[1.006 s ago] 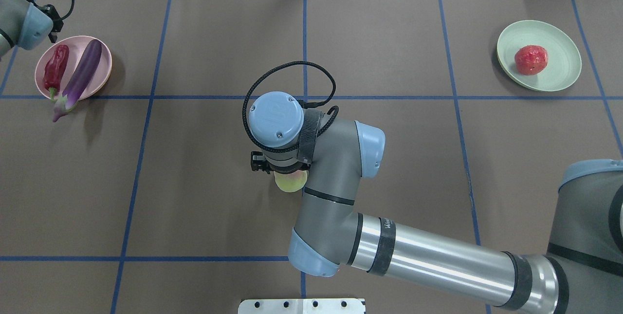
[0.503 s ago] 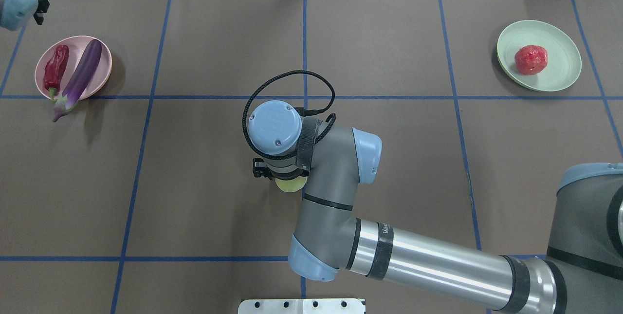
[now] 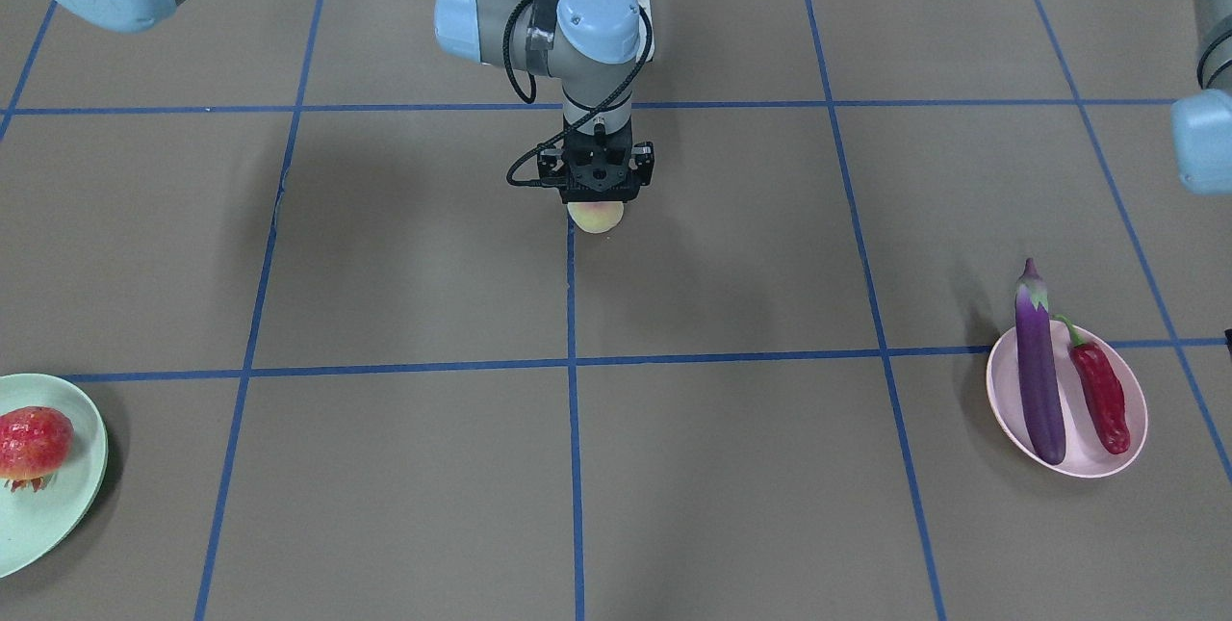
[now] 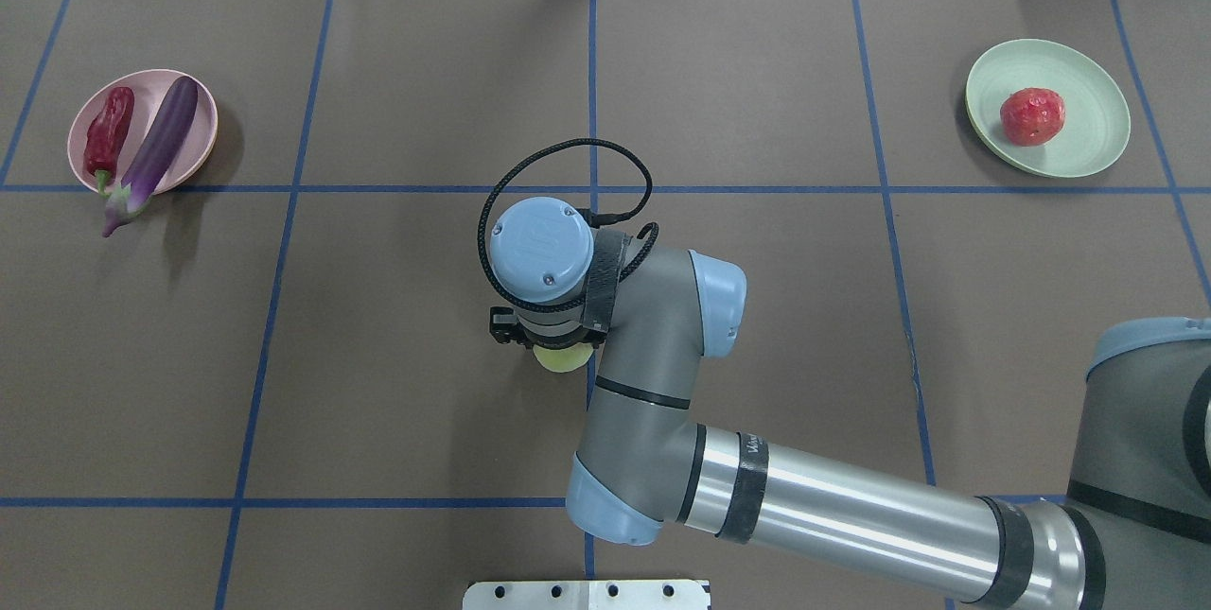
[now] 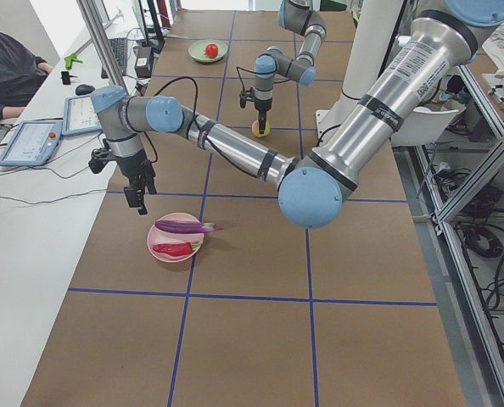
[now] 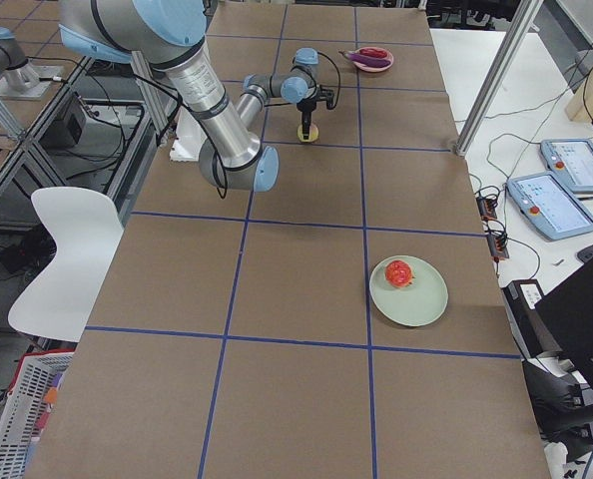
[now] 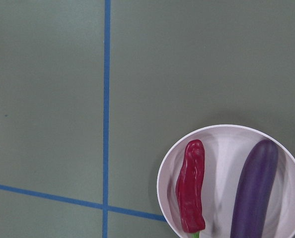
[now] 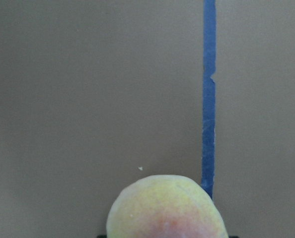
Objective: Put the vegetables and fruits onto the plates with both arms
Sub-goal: 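Grasp the peach with the right gripper while the left gripper releases the chili, then carry the peach onto the green plate beside the pomegranate and release it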
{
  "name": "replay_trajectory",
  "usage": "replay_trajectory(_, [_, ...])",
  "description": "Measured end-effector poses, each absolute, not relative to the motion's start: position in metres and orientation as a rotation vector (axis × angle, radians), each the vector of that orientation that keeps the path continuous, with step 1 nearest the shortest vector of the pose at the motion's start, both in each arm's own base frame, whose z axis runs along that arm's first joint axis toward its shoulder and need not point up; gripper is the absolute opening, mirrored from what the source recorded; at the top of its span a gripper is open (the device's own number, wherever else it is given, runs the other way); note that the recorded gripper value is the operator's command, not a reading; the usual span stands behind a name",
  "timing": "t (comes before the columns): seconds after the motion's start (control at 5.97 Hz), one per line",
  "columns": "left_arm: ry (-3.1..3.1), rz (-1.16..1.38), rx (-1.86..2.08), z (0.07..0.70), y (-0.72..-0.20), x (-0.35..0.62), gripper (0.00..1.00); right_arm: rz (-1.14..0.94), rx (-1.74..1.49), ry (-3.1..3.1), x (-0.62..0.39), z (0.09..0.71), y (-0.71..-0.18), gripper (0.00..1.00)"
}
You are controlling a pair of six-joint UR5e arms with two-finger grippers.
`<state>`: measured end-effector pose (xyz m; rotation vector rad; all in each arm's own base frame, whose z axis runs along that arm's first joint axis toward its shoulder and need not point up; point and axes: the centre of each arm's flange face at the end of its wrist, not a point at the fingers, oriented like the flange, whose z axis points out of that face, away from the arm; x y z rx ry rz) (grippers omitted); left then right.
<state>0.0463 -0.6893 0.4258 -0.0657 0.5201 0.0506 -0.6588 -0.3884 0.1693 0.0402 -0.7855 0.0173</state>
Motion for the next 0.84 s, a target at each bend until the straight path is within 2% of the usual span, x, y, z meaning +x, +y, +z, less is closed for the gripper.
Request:
replay_trajectory(0.34, [0.533,0.097,-0.021,0.441,-0.632,0.013,1.00,0.045,0.051,-0.842,-0.617,0.152,-0.412,0.00])
replay_trajectory(0.67, [0.539,0.209,0.022,0.462,-0.606,-0.023,1.00,0.080,0.030,-0.897,-0.519,0.125,-0.457,0.00])
replay_trajectory(0.84, [0.549,0.294,0.046,0.479,-0.595,-0.043,1.00,0.057,0.062,-0.896,-0.464,0.131,-0.478,0.00])
